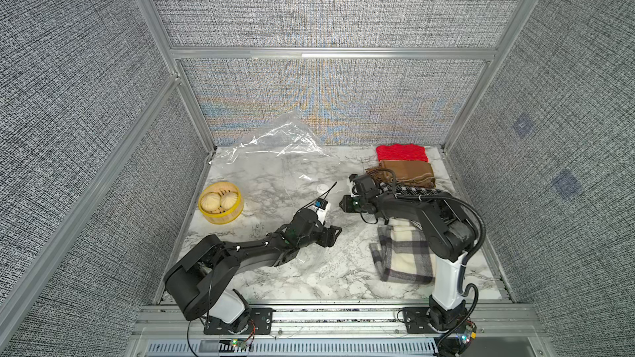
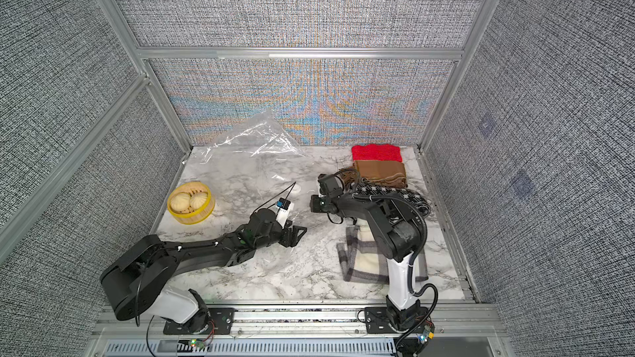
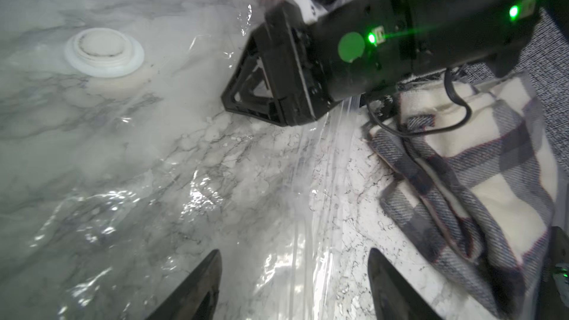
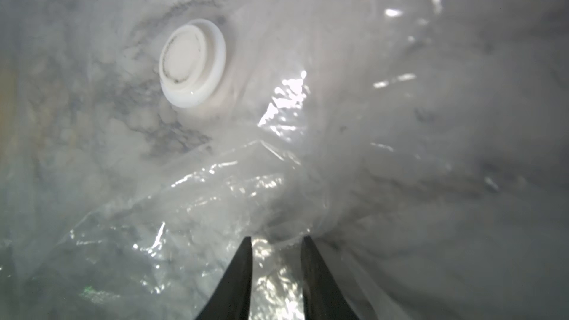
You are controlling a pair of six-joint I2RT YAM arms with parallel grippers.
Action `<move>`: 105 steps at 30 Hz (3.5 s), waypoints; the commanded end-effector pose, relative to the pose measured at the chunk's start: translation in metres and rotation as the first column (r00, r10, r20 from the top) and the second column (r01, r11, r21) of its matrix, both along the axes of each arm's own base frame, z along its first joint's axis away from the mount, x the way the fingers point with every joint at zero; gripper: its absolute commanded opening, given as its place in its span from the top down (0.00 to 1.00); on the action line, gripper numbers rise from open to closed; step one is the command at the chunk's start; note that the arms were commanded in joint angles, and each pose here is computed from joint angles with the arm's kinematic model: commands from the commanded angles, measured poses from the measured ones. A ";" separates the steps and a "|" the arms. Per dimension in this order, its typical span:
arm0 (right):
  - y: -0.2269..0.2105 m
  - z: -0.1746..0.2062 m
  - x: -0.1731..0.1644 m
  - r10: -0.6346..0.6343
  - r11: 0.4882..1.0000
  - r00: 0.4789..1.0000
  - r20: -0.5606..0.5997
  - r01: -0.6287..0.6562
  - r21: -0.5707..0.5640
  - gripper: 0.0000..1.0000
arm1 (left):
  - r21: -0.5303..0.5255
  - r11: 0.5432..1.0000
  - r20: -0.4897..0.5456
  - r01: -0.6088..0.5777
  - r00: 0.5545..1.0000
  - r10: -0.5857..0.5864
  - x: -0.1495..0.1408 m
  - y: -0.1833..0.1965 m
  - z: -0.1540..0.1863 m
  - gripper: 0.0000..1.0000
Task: Take the scarf out of the vacuum bag
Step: Adjust the vacuum bag at the center of the board, then reset both arms
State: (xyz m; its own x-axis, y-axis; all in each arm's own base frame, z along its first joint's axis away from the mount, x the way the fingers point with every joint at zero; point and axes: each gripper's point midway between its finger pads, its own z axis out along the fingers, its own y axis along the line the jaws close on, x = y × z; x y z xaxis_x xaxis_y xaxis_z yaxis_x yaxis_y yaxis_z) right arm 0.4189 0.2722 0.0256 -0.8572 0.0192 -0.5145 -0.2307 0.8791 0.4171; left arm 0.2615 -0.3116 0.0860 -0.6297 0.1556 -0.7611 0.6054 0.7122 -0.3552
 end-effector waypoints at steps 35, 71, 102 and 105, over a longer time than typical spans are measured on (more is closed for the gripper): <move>-0.066 0.018 0.024 -0.098 0.992 0.995 -0.034 0.095 -0.082 0.64 | 0.164 0.986 0.163 -0.031 0.987 0.003 -0.015 0.000 -0.004 0.35; -0.283 0.120 -0.029 -0.225 0.869 0.762 0.607 0.439 -0.228 0.01 | 0.156 0.534 0.750 -0.831 0.452 0.484 0.098 0.269 0.056 0.01; -0.271 0.063 -0.025 -0.234 0.845 0.735 0.636 0.478 -0.241 0.01 | 0.128 0.621 0.520 -0.773 0.585 0.622 0.135 0.305 0.016 0.01; -0.270 0.063 -0.025 -0.227 0.847 0.736 0.638 0.472 -0.243 0.01 | 0.129 0.621 0.520 -0.773 0.587 0.621 0.135 0.305 0.016 0.01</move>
State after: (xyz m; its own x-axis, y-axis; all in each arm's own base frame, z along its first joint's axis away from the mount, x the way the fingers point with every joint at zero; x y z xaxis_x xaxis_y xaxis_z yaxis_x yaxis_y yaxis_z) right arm 0.3904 0.0031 0.0813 -0.3976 -0.0259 -0.9172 0.0370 0.9983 -0.0443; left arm 0.3953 -0.0058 0.1004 -0.3128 0.0835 -0.9461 -0.1104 0.9862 0.1235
